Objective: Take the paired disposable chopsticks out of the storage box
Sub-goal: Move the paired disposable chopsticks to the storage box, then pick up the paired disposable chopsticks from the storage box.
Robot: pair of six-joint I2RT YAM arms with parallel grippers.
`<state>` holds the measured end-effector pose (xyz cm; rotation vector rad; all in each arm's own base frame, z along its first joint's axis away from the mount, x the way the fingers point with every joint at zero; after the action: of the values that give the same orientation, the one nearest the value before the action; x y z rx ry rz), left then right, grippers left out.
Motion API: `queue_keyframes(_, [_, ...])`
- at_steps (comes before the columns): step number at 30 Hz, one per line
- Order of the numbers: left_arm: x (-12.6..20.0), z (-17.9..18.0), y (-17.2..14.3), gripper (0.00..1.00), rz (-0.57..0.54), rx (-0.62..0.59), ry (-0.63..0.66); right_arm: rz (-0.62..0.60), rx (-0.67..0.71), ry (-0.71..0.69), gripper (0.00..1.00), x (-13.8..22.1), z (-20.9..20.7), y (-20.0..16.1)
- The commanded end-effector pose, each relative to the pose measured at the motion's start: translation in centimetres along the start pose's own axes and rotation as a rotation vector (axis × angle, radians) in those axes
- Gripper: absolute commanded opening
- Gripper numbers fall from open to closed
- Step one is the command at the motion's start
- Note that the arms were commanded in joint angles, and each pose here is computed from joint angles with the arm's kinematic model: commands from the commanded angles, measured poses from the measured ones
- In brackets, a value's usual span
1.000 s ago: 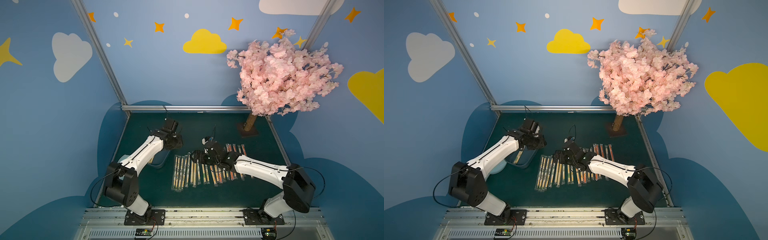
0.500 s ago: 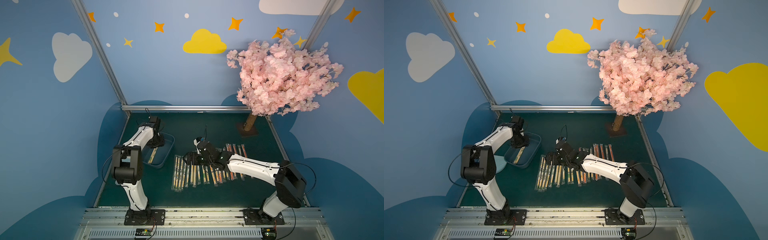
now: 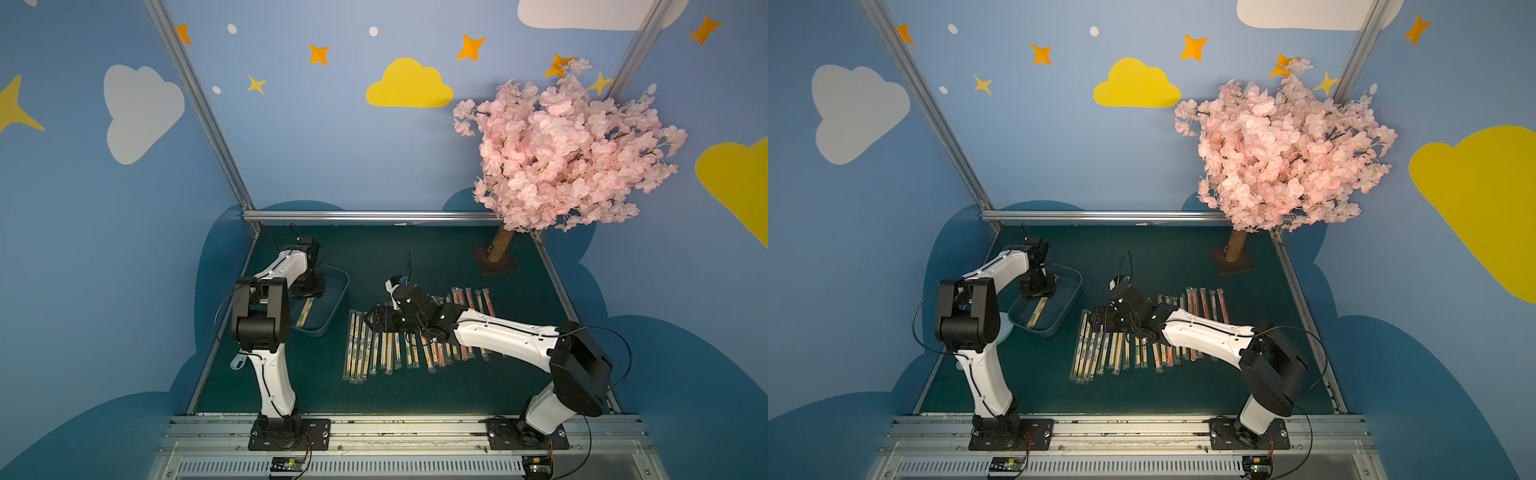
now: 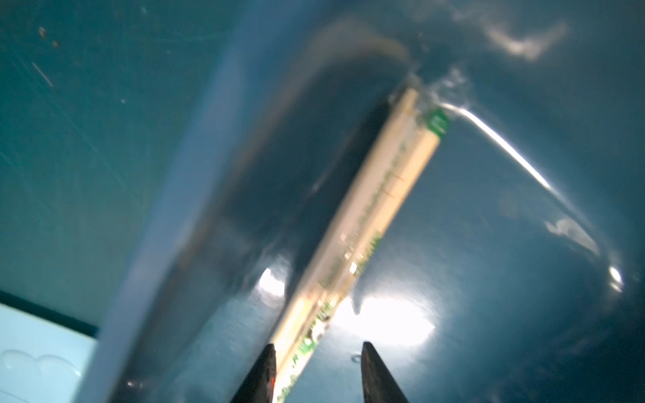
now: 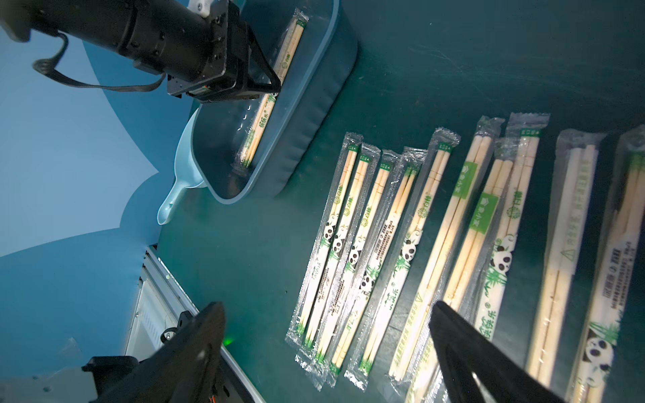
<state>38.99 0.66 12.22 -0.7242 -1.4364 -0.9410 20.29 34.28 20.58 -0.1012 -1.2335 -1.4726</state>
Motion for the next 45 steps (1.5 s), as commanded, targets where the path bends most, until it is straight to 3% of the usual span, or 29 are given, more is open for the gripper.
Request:
queue_keyframes(1, [-0.6, 0.4, 0.3, 0.41, 0.033, -0.012, 0.026, -0.017, 0.015, 0.01, 0.95, -0.2, 0.5, 0.4])
queue_keyframes(7, [-1.3, 0.1, 0.2, 0.37, 0.064, -0.014, 0.002, -0.014, 0.013, 0.008, 0.95, -0.3, 0.4, 0.4])
queue_keyframes(14, [-0.9, -0.9, -1.4, 0.29, 0.117, -0.003, -0.13, -0.01, 0.012, 0.01, 0.95, -0.4, 0.4, 0.4])
queue_keyframes(19, [1.1, -1.3, -2.0, 0.29, 0.064, -0.001, -0.183, -0.007, 0.012, 0.011, 0.95, -0.5, 0.5, 0.4])
queue_keyframes(26, [2.8, -1.3, -1.3, 0.32, -0.009, 0.004, -0.186, -0.002, 0.013, 0.012, 0.95, -0.8, 0.5, 0.4])
queue_keyframes(36, [0.9, -2.6, -1.3, 0.32, 0.031, -0.023, -0.153, 0.0, 0.011, 0.01, 0.95, -0.8, 0.5, 0.4])
queue_keyframes(45, [-1.5, -2.5, -1.4, 0.31, 0.09, -0.033, -0.048, -0.002, 0.017, 0.01, 0.95, -0.6, 0.6, 0.7])
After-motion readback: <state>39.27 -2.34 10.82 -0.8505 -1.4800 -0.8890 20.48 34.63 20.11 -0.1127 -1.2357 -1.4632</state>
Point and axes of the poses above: each gripper's point midway between its finger pads, its own x axis back along the fingers, its own z axis along the line the jaws close on, y = z × x, the point moved 9 cm from there along x, back along the fingers, and after that the axes turned 13 degrees about x, right-handed, at the moved point
